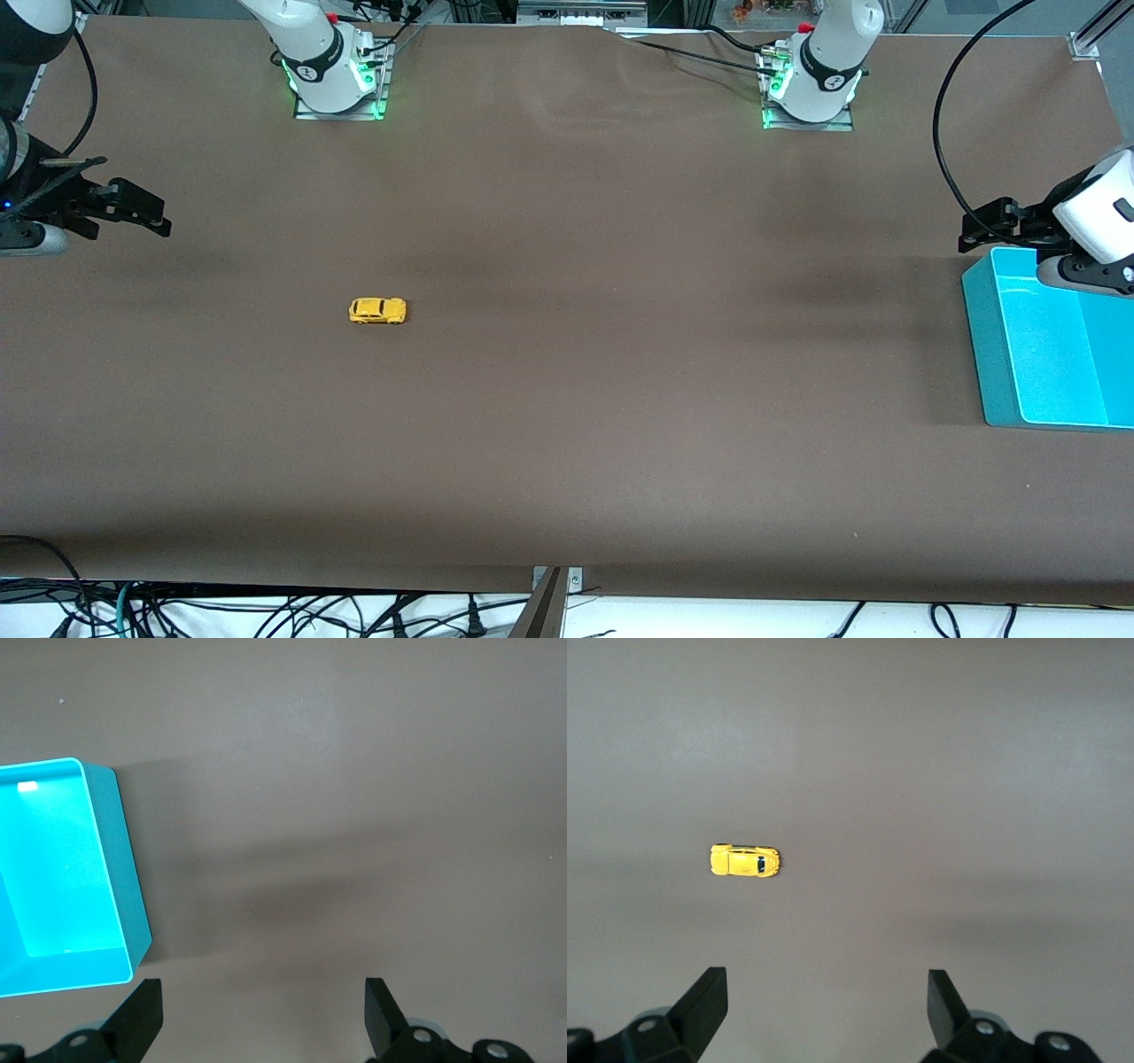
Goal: Wind and store yellow beetle car
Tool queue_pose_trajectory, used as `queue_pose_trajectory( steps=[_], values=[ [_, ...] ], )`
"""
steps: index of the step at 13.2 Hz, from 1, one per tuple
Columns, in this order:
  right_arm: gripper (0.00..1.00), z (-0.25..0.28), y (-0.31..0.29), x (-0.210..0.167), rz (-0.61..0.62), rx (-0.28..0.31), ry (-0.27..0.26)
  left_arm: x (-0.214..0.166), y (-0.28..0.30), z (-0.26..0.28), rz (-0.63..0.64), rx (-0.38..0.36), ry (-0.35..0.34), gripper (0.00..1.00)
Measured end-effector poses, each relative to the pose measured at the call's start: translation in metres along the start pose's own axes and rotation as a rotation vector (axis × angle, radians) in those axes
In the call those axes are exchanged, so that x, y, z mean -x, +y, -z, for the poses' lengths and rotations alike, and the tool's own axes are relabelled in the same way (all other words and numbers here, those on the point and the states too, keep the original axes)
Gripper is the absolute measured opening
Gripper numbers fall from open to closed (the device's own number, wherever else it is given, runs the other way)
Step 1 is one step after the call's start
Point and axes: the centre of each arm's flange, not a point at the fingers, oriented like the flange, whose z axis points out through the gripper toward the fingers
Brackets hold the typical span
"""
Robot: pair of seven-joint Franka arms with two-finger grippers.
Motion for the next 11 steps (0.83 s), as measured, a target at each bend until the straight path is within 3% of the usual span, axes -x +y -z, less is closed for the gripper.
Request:
queue_pose_trajectory(
  steps=[11],
  values=[
    [1.00, -0.0018, -0.0025, 0.0020, 0.003, 0.000, -0.005, -0.0002, -0.0011, 0.0002, 0.002, 0.000, 0.003, 1.00]
  ],
)
